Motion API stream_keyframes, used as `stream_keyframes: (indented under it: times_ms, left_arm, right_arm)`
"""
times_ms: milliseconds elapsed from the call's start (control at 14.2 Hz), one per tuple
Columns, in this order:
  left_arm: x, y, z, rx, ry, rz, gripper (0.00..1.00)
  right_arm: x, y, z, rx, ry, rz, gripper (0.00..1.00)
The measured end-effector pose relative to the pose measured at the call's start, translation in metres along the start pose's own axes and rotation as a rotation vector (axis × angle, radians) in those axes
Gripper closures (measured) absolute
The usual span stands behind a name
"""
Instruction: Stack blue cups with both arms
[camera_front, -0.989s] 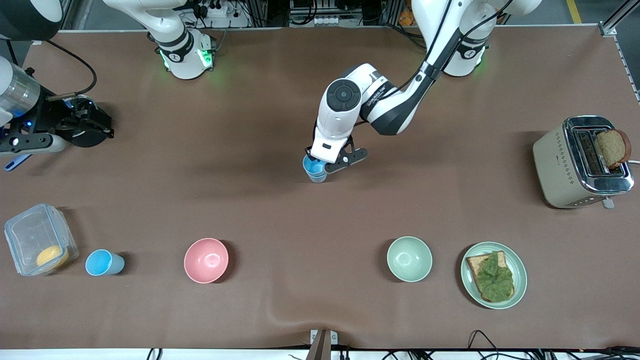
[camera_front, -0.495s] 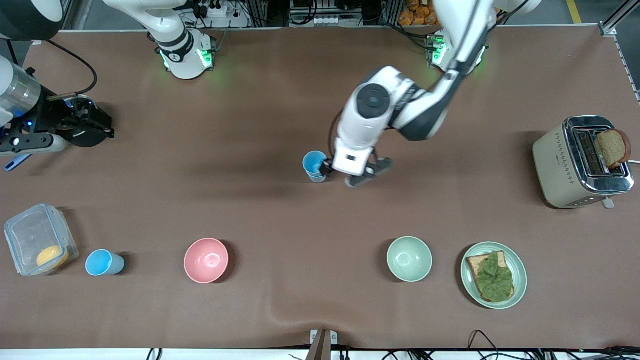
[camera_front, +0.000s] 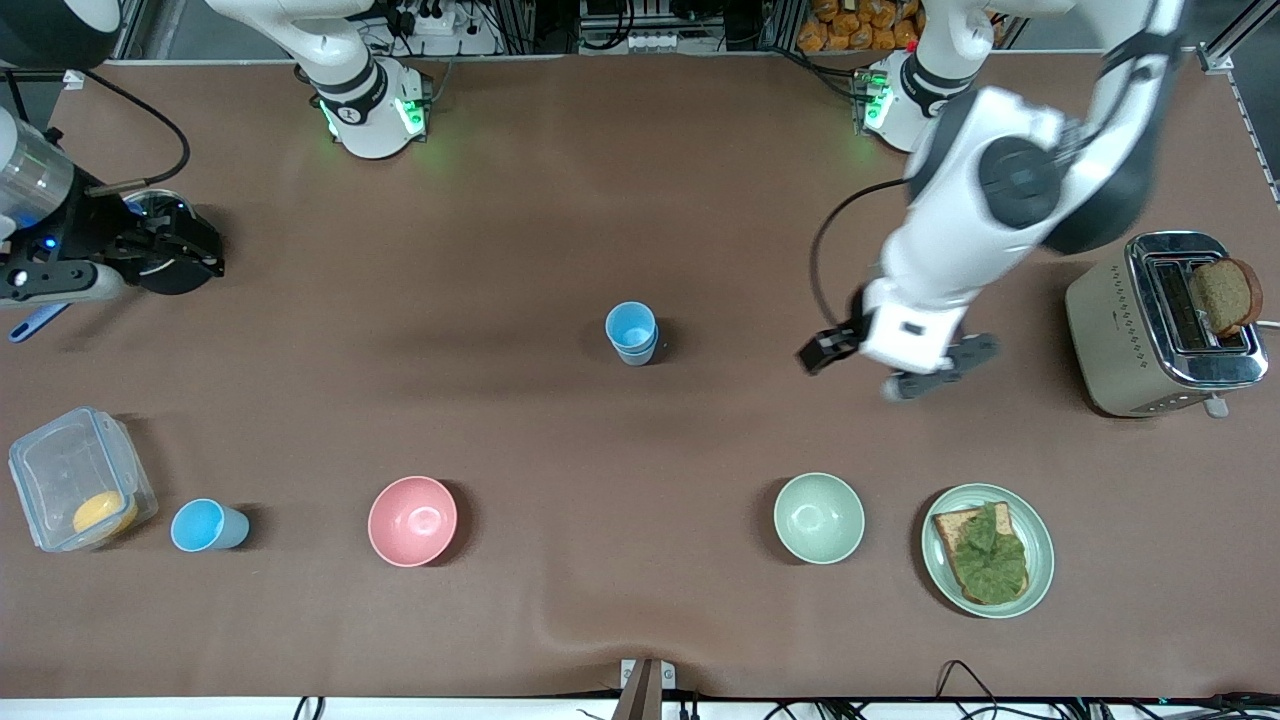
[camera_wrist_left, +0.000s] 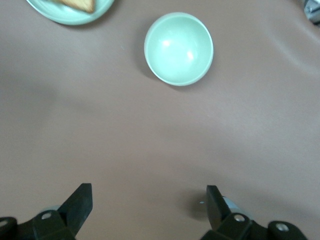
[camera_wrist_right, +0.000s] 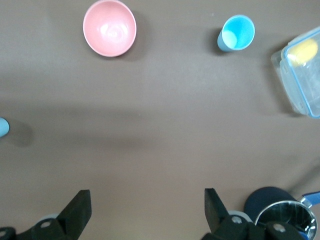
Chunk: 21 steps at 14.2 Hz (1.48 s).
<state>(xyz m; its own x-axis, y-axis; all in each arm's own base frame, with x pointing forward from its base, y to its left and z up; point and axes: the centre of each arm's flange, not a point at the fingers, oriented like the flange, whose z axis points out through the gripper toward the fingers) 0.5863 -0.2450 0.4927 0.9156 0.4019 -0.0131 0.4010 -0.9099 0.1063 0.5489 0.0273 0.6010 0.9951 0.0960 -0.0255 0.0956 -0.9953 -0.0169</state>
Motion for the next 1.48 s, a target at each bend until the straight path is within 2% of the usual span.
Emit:
stream_keyframes:
  times_ms: [141,353,707,918,1201,1484]
  left_arm:
    - [0.017,-0.04,-0.031,0.026,-0.011,0.096,0.0]
    - [0.023,-0.094,-0.066,0.083,-0.078,0.267,0.0]
    - [0.026,-0.151,-0.109,0.142,-0.11,0.431,0.0]
    - [0.024,-0.159,-0.135,0.166,-0.097,0.454,0.0]
    - [0.038,-0.191,-0.174,0.154,-0.067,0.39,0.0]
    - [0.035,-0.191,-0.179,0.155,-0.073,0.398,0.0]
  right_arm:
    - [0.002,-0.002,-0.005,-0.001,0.023,-0.004,0.0]
    - [0.005,-0.001,-0.007,-0.002,0.049,0.001,0.0]
    - [0.006,0.005,-0.005,-0.002,0.046,0.011,0.0]
    - [0.009,0.009,0.0,-0.001,0.038,0.018,0.0]
    - [0.013,0.016,0.008,-0.001,0.029,0.03,0.0]
    - [0.014,0.016,0.009,-0.001,0.028,0.029,0.0]
